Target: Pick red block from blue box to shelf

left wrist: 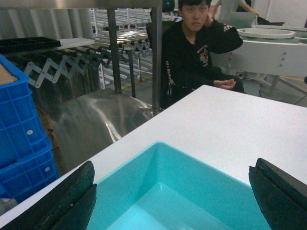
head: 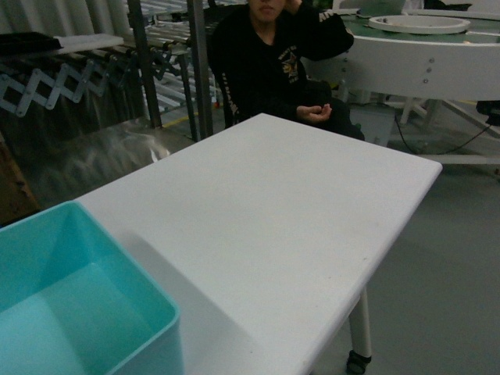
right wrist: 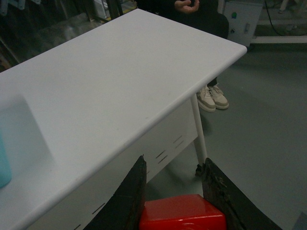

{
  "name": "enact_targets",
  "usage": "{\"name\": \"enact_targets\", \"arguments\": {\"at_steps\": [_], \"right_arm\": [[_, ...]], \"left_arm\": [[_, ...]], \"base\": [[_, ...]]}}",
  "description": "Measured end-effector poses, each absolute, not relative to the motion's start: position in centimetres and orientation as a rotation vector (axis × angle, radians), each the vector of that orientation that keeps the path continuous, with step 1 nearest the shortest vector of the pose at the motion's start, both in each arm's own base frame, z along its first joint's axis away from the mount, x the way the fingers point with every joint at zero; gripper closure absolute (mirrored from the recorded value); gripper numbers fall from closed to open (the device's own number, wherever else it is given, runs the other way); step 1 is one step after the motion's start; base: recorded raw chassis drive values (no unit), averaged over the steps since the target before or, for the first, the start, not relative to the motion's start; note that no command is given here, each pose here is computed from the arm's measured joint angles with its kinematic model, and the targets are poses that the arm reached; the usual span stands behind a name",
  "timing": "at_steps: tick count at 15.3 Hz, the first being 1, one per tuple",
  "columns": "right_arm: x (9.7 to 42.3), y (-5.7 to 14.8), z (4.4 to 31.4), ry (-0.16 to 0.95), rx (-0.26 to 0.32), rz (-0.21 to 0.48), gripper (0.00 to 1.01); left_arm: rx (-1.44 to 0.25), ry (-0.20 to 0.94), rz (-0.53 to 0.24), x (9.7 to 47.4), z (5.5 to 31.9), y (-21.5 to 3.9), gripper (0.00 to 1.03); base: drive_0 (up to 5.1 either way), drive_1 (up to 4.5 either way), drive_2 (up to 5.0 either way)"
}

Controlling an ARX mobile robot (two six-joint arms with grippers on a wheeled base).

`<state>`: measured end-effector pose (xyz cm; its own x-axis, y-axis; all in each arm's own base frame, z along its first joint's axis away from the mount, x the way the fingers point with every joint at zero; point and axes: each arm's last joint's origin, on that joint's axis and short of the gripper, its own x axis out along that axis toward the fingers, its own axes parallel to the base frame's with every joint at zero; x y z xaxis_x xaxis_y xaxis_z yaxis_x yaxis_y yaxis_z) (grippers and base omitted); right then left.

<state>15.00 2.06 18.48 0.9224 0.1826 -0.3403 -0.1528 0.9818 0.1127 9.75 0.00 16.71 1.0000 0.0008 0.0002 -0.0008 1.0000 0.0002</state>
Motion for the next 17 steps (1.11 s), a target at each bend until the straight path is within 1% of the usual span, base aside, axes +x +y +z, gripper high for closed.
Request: {"name": "enact_targets", "arguments": {"at_steps": [17], "right_arm": [[15.01,2.06,18.48,0.357,0.085,0.173,0.73]], "left_arm": [[0.000,0.000,0.001,9.75,16.71,0.00,0.05]], "base": [[-1.4,-1.43,-1.4]]}}
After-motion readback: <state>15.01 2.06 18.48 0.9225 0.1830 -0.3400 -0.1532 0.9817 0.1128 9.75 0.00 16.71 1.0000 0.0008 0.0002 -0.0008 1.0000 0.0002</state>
